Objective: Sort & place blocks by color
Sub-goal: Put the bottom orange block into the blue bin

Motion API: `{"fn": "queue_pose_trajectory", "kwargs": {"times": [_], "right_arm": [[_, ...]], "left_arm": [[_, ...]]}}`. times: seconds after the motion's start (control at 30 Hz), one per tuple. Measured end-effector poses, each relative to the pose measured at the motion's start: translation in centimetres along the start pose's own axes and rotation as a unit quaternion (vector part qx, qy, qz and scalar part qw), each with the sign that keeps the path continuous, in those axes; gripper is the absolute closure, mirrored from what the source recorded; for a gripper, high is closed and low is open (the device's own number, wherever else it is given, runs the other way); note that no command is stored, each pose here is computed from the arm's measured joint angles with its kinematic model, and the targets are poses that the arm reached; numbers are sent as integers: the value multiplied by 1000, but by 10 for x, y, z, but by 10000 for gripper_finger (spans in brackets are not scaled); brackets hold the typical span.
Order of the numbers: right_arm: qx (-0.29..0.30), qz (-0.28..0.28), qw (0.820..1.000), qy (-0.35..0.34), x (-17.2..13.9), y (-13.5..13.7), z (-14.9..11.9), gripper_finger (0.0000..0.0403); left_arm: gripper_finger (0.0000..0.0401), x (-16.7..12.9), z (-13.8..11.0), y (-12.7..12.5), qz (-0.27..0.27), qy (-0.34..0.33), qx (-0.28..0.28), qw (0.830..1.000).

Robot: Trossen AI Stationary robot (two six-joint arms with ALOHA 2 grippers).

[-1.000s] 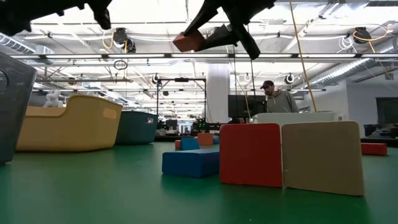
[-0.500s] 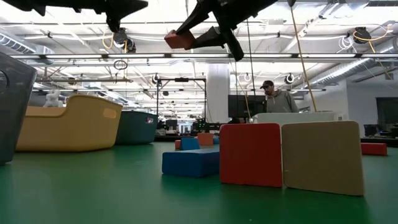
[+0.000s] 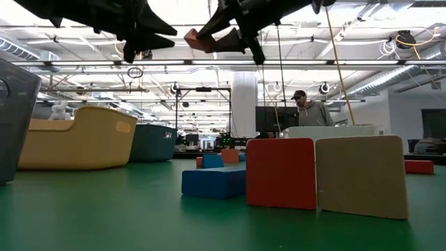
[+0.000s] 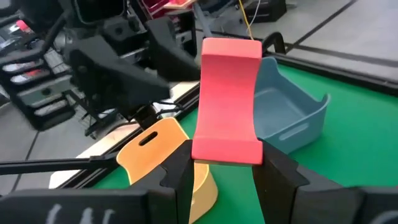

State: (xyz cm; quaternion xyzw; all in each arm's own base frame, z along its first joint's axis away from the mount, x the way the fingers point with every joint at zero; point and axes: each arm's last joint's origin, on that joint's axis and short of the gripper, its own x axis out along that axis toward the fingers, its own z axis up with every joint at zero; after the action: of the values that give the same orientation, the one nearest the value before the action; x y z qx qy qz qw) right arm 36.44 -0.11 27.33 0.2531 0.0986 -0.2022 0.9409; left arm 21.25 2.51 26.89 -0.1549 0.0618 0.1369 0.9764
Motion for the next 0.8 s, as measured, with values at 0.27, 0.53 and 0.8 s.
{"fn": "queue_pose_trajectory", "kwargs": {"times": [0.27, 0.53, 0.8], "right_arm": [[-30, 0, 1000, 1, 0, 0, 0, 287], [-60, -7, 998, 1, 1, -3, 1, 287], [-98, -15, 995, 1, 3, -9, 4, 287]], "left_arm": [[319, 0, 4, -2, -13, -16, -51, 998], [368, -1, 4, -3, -26, -15, -145, 989], [229, 0, 4, -4, -46, -7, -190, 981]]}}
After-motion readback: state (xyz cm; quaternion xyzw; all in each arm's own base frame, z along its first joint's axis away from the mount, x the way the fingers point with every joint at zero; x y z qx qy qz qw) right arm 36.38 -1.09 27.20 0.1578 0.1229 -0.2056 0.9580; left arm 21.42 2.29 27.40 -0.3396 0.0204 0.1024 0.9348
